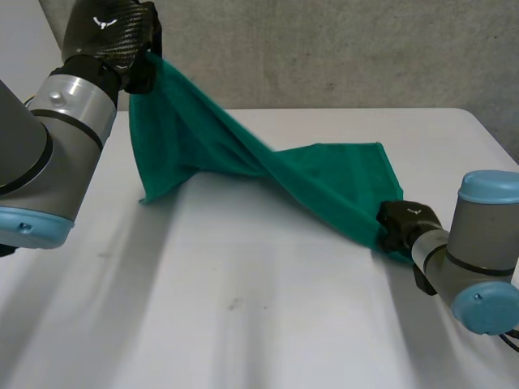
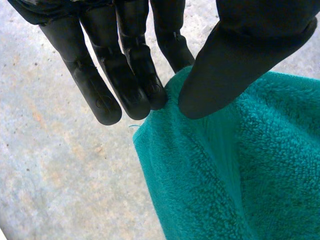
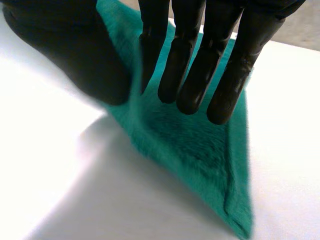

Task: Fold the towel.

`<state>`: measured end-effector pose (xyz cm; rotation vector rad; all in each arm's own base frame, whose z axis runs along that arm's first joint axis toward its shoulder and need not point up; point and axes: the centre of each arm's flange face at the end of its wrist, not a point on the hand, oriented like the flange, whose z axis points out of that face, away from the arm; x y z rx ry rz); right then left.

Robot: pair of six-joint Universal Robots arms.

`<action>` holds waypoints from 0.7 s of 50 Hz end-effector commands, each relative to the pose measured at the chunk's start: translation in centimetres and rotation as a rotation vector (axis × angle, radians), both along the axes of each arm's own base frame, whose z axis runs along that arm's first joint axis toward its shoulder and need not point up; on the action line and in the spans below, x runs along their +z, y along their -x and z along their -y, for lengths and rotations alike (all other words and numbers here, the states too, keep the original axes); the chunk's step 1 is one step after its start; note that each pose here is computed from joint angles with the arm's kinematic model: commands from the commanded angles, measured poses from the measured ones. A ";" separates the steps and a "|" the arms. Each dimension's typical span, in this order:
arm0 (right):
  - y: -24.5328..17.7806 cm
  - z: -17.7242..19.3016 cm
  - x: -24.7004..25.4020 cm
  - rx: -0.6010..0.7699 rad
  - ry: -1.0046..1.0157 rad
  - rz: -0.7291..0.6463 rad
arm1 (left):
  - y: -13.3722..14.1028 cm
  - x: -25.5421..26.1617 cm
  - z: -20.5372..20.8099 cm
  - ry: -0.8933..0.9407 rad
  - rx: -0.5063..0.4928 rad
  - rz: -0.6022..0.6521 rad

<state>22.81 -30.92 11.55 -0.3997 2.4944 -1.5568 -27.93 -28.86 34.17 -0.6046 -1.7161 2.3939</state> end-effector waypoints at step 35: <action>3.2 -2.8 7.5 0.410 0.043 -0.839 | -4.6 -18.7 -0.4 -0.581 0.044 0.475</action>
